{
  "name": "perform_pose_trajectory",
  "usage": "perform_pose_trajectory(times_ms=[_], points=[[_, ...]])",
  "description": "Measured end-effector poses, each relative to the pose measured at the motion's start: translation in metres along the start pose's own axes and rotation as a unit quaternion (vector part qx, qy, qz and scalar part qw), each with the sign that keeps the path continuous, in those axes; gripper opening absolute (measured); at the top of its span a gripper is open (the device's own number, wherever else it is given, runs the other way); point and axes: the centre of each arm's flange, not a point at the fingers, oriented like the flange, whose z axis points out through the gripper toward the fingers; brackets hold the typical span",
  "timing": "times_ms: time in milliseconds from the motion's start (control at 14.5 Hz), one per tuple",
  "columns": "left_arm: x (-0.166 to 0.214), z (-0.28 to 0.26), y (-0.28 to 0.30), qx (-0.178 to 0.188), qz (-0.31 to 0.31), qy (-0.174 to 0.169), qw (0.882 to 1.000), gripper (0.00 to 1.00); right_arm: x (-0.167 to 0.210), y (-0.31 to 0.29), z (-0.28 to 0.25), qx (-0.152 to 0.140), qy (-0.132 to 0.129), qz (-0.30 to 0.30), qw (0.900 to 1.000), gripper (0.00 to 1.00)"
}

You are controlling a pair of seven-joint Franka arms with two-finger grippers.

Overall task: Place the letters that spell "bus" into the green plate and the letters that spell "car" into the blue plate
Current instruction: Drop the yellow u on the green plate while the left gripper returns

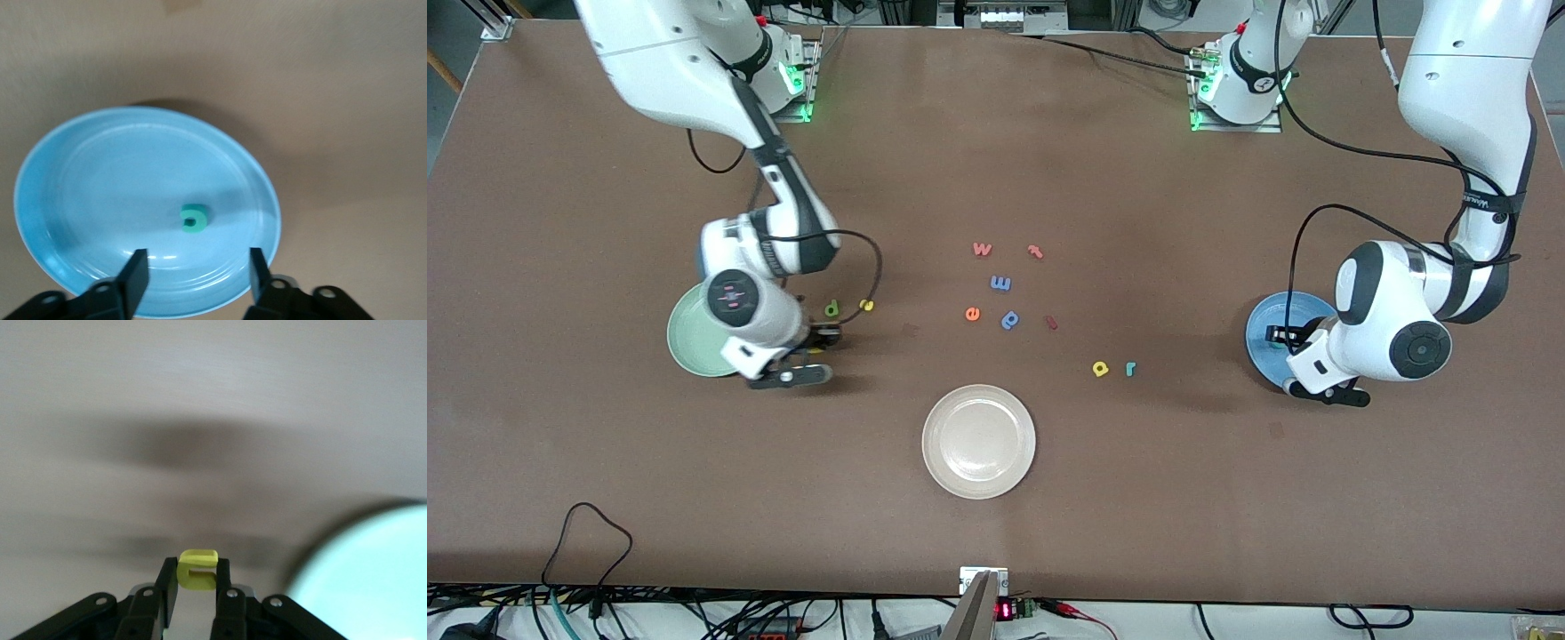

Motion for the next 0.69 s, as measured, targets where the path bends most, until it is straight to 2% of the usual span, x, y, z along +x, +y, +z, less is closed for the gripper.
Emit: perform_pose_trajectory(times_ms=[69,138,207,275,482,620,688], points=[[0.003,-0.009,0.006,0.000,0.005,0.009,1.000,0.81,-0.005,0.031,-0.011,0.004,-0.011,0.007,1.000,0.27],[0.007,-0.018,0.017,-0.002,0.013,0.019,1.000,0.82,-0.012,0.059,-0.018,0.009,-0.019,0.009,1.000,0.27],[0.011,-0.027,0.031,-0.005,0.022,0.027,0.999,0.76,-0.021,0.082,-0.018,0.014,-0.027,0.008,1.000,0.27],[0.013,-0.033,0.049,-0.008,0.026,0.034,0.999,0.66,-0.031,0.101,-0.012,0.018,-0.037,0.008,0.999,0.27],[0.023,-0.038,0.105,-0.009,0.018,0.045,0.999,0.56,-0.052,0.124,0.016,0.024,-0.061,0.011,0.998,0.27],[0.033,-0.032,0.136,-0.015,0.017,0.047,0.999,0.56,-0.055,0.122,0.022,0.024,-0.064,0.009,0.998,0.37],[0.038,-0.027,0.150,-0.024,0.018,0.045,0.999,0.56,-0.055,0.121,0.021,0.024,-0.063,0.008,0.998,0.50]])
